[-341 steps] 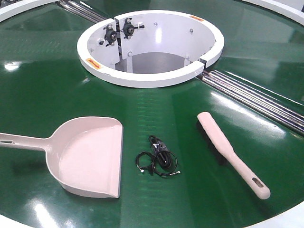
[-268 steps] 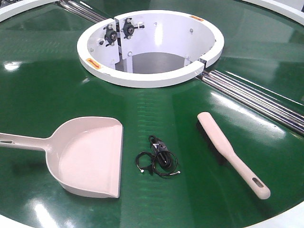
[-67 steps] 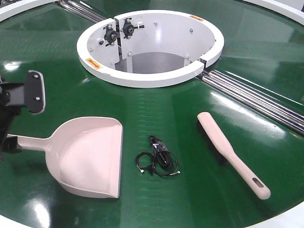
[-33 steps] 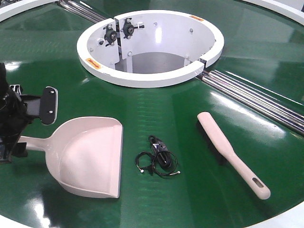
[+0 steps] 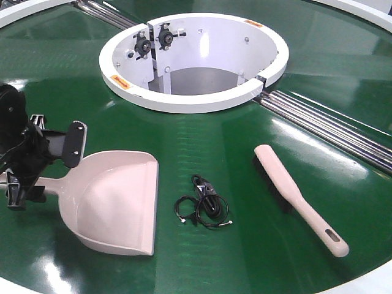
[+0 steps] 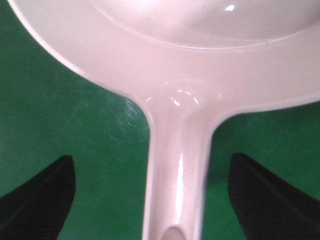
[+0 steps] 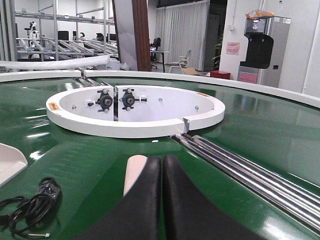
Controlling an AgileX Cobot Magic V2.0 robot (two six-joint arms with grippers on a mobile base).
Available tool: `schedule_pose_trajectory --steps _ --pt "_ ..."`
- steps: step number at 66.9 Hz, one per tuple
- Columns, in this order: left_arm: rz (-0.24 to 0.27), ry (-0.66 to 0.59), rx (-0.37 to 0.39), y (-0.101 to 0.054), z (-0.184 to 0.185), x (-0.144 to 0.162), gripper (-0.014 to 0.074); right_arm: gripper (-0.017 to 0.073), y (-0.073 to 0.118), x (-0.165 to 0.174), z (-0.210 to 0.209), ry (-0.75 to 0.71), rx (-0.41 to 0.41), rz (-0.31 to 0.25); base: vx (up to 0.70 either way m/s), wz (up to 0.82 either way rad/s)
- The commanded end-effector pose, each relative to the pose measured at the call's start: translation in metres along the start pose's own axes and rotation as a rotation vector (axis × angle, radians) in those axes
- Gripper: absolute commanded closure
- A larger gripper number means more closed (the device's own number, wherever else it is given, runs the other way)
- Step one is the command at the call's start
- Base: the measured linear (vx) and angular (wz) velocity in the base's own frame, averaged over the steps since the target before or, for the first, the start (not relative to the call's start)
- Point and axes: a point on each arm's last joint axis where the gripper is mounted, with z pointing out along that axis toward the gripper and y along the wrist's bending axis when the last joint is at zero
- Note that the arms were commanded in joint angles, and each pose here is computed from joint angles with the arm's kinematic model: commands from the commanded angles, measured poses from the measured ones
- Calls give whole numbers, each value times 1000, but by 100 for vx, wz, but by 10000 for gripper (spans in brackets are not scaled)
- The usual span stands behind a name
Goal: Clean and inspect green conveyor with broom and dustpan
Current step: 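Reach the left gripper down and grasp the pink dustpan handle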
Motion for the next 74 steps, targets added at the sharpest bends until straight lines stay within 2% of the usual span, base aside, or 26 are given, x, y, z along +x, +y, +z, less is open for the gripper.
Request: schedule_pose_trajectory --steps 1,11,25,34,43,65,68,74 --pt "7 -20 -83 9 -14 0 18 568 0 -6 -1 -78 3 -9 0 0" --pt "20 -13 -43 10 -1 -2 18 568 0 -6 -1 -78 3 -9 0 0" --pt "50 15 -48 12 4 -1 20 568 0 -6 -1 -78 3 -9 0 0" --pt "49 13 -40 12 7 -1 67 568 0 -6 -1 -78 3 -9 0 0" --pt "52 18 -20 11 12 -2 174 568 0 -6 -1 -78 3 -9 0 0" --pt "67 59 42 6 12 2 571 568 0 -6 -1 -78 3 -9 0 0" --pt "66 63 59 4 12 2 603 568 0 -6 -1 -78 3 -9 0 0" --pt "63 70 88 2 11 3 603 568 0 -6 -1 -78 3 -9 0 0"
